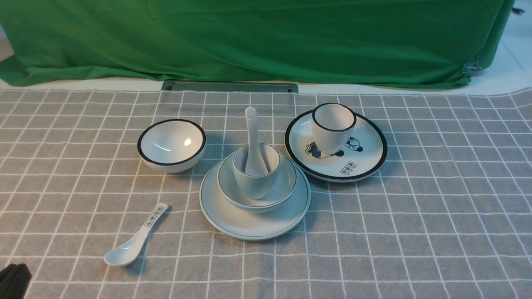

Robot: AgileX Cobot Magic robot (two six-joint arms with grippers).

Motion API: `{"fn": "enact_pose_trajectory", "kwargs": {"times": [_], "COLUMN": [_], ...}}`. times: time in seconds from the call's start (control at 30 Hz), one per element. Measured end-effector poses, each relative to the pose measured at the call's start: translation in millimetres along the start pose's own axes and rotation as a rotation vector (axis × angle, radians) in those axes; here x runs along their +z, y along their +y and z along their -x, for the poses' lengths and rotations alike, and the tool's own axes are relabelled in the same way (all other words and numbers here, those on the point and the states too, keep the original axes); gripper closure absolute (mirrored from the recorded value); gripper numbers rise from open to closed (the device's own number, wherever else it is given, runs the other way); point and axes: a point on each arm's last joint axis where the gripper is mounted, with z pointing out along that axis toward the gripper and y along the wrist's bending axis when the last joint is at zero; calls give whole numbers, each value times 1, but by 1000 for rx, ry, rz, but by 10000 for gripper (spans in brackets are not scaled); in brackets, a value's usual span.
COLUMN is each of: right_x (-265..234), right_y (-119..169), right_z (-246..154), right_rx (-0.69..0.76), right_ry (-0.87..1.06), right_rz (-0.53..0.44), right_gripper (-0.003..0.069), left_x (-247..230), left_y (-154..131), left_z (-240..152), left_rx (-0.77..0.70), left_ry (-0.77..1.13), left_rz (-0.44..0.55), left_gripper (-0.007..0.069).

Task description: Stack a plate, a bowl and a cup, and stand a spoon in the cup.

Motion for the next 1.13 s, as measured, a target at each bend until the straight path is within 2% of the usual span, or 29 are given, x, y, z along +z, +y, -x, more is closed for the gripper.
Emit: {"fn": "enact_pose_trajectory", "kwargs": {"times": [1.13], "right_x": [0], "right_y": [0], "right_z": [0], "right_rx": [0], "right_ry": [0], "right_rz": [0], "right_gripper": [424], "left_x": [0], "left_y": [0], "left_z": [0], "left_rx": [0], "left_ry": [0], "left_rz": [0], "left_gripper": [613]}}
